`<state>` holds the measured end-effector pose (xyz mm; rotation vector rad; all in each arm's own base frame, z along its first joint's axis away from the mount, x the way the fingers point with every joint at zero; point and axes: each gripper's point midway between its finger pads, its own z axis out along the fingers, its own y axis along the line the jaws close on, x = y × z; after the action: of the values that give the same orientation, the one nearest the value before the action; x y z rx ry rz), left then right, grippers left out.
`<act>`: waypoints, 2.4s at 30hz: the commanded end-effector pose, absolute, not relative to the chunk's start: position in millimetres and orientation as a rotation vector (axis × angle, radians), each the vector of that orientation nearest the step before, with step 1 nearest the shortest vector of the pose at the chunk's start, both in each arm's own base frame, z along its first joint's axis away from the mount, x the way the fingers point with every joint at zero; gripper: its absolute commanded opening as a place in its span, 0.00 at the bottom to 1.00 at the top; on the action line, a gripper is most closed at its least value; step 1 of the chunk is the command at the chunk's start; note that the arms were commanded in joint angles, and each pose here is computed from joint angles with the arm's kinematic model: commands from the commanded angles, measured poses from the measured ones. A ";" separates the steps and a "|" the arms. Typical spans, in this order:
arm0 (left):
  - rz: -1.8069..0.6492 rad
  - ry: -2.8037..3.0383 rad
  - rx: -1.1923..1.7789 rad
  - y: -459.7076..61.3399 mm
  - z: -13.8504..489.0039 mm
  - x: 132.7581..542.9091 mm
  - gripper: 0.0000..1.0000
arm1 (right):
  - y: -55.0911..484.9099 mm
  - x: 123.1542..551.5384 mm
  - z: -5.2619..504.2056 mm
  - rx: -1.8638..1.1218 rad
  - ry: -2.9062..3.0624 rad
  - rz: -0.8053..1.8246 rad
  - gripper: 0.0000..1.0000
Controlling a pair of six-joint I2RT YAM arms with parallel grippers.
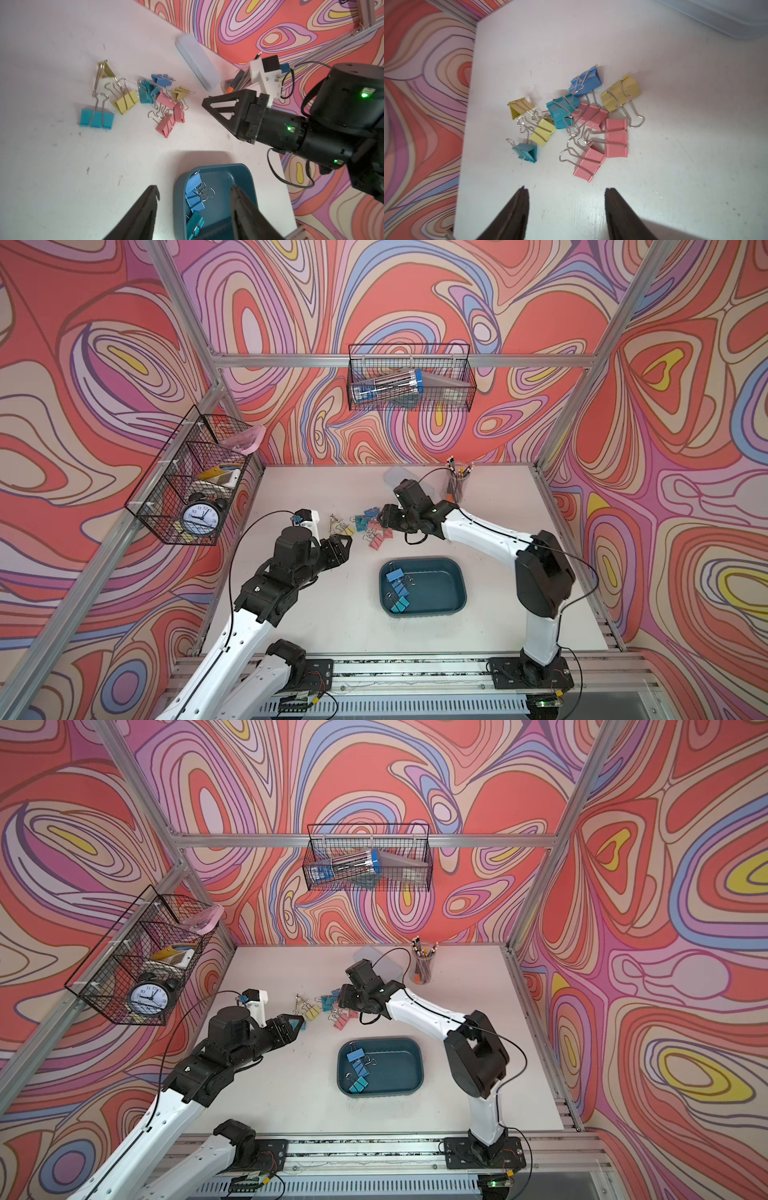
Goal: Put the binder clips in the storage box
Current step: Pick up the binder clip at the center of the board, then place the binder clip in the storage box.
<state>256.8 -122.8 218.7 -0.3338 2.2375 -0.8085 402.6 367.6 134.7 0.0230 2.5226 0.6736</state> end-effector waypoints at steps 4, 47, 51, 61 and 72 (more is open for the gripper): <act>-0.971 2.390 -0.338 -136.7 194.1 227.9 0.69 | 362.9 410.8 87.9 -0.125 2.588 0.271 0.40; -0.840 2.414 -0.279 -126.0 188.4 230.4 0.99 | 350.8 428.7 104.3 -0.185 2.476 0.118 0.00; -0.884 2.394 -0.238 -132.1 193.3 231.0 0.99 | 349.5 418.7 137.5 -0.159 2.434 0.226 0.00; -0.925 2.372 -0.147 -142.4 202.6 237.3 0.99 | 308.4 335.3 225.9 -0.080 2.330 0.625 0.00; -0.964 2.380 -0.122 -149.7 202.2 241.8 0.99 | 262.6 253.0 159.4 0.107 2.483 0.882 0.00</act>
<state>237.0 -146.2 189.1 -0.1655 2.4253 -0.9383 258.2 263.9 169.8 -0.0080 2.4635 0.7880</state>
